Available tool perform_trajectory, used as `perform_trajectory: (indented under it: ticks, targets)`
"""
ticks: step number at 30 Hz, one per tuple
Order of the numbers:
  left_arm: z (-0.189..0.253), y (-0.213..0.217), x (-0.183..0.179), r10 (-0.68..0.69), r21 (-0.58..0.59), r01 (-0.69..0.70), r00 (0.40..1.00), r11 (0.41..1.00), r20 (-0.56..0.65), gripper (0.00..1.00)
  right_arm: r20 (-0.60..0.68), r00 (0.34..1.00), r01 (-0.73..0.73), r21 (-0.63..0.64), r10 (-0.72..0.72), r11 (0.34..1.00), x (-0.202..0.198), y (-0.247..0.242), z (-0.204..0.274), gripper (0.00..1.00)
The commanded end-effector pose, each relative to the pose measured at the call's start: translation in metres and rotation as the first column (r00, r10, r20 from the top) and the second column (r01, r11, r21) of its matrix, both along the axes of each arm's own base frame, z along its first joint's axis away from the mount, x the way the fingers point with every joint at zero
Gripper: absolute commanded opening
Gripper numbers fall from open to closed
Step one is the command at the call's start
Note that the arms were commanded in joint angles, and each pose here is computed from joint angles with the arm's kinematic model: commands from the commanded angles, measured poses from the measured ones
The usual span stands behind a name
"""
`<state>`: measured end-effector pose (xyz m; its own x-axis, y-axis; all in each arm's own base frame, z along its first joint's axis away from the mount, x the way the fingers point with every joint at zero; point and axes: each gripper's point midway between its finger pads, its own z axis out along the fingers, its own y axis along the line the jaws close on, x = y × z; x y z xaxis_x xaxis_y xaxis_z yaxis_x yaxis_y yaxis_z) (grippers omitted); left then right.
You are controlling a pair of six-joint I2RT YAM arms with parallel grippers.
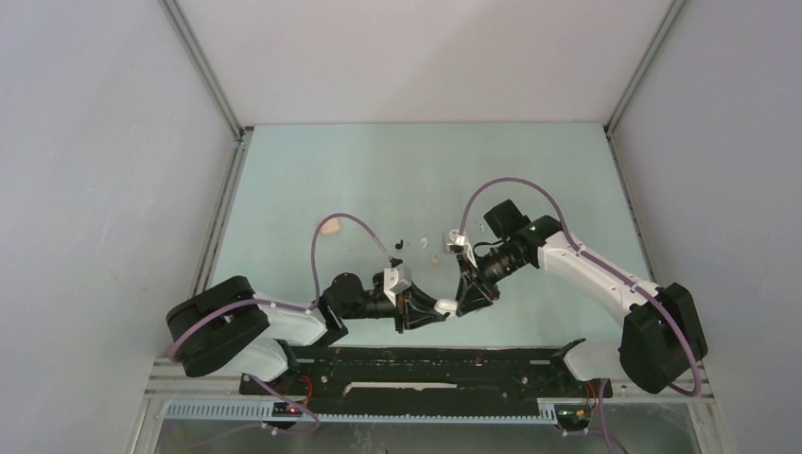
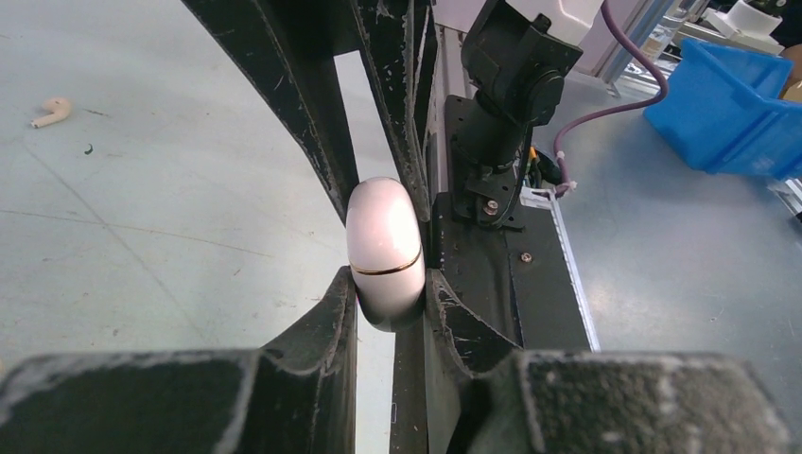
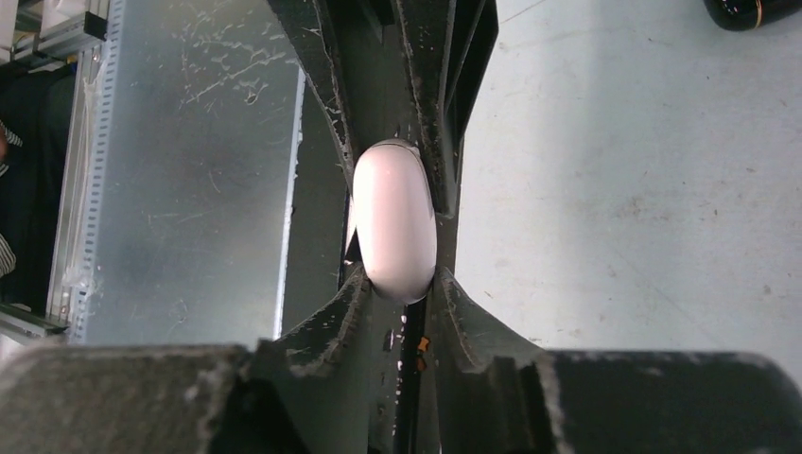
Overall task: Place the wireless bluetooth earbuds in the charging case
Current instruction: Pass from the left arm to the right, then pass from the right arm to the left
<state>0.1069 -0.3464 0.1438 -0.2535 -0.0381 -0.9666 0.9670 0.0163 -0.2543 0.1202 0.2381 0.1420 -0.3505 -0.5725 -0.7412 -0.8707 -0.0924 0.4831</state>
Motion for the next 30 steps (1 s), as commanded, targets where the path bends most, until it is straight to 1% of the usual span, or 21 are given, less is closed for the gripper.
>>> perform_trajectory:
  ticks: [1, 2, 3, 5, 8, 11, 15, 19, 21, 30]
  targets:
    - [0.023, -0.007, 0.008, 0.020, -0.086, -0.012, 0.995, 0.996, 0.095, 0.09, 0.089, 0.996, -0.016, 0.034, 0.013, 0.999, 0.012, 0.007, 0.012, 0.19]
    - [0.020, -0.007, 0.010, 0.032, -0.079, -0.025, 0.995, 0.997, 0.090, 0.14, 0.099, 0.995, -0.015, 0.031, 0.012, 0.999, 0.012, 0.007, 0.012, 0.17]
    - [0.017, -0.007, 0.012, 0.044, -0.073, -0.038, 0.995, 0.997, 0.084, 0.22, 0.115, 0.993, -0.011, 0.026, 0.008, 1.000, 0.014, 0.006, 0.012, 0.15]
    - [0.012, -0.008, 0.014, 0.052, -0.059, -0.048, 0.996, 0.997, 0.073, 0.32, 0.144, 0.990, -0.005, 0.015, 0.003, 1.000, 0.016, 0.004, 0.013, 0.11]
    - [0.005, -0.010, 0.016, 0.052, -0.039, -0.050, 0.997, 0.998, 0.058, 0.39, 0.180, 0.984, 0.006, 0.002, -0.006, 1.000, 0.020, 0.002, 0.013, 0.09]
    - [0.002, -0.012, 0.015, 0.042, -0.032, -0.040, 0.997, 0.999, 0.063, 0.40, 0.197, 0.980, 0.010, -0.007, -0.009, 1.000, 0.021, 0.001, 0.013, 0.08]
    - [0.000, -0.013, 0.016, 0.038, -0.026, -0.036, 0.997, 0.999, 0.068, 0.36, 0.205, 0.979, 0.014, -0.016, -0.010, 1.000, 0.023, 0.000, 0.011, 0.08]
    - [-0.001, -0.013, 0.016, 0.039, -0.023, -0.038, 0.997, 0.999, 0.068, 0.43, 0.216, 0.976, 0.014, -0.033, -0.006, 0.999, 0.023, 0.001, 0.008, 0.08]
    - [-0.002, -0.015, 0.016, 0.038, -0.022, -0.036, 0.997, 0.999, 0.069, 0.44, 0.223, 0.975, 0.013, -0.042, -0.003, 0.999, 0.024, 0.001, 0.007, 0.08]
    - [-0.006, -0.020, 0.016, 0.034, -0.010, -0.033, 0.997, 0.999, 0.068, 0.40, 0.245, 0.970, 0.018, -0.059, -0.003, 0.998, 0.025, 0.004, 0.005, 0.08]
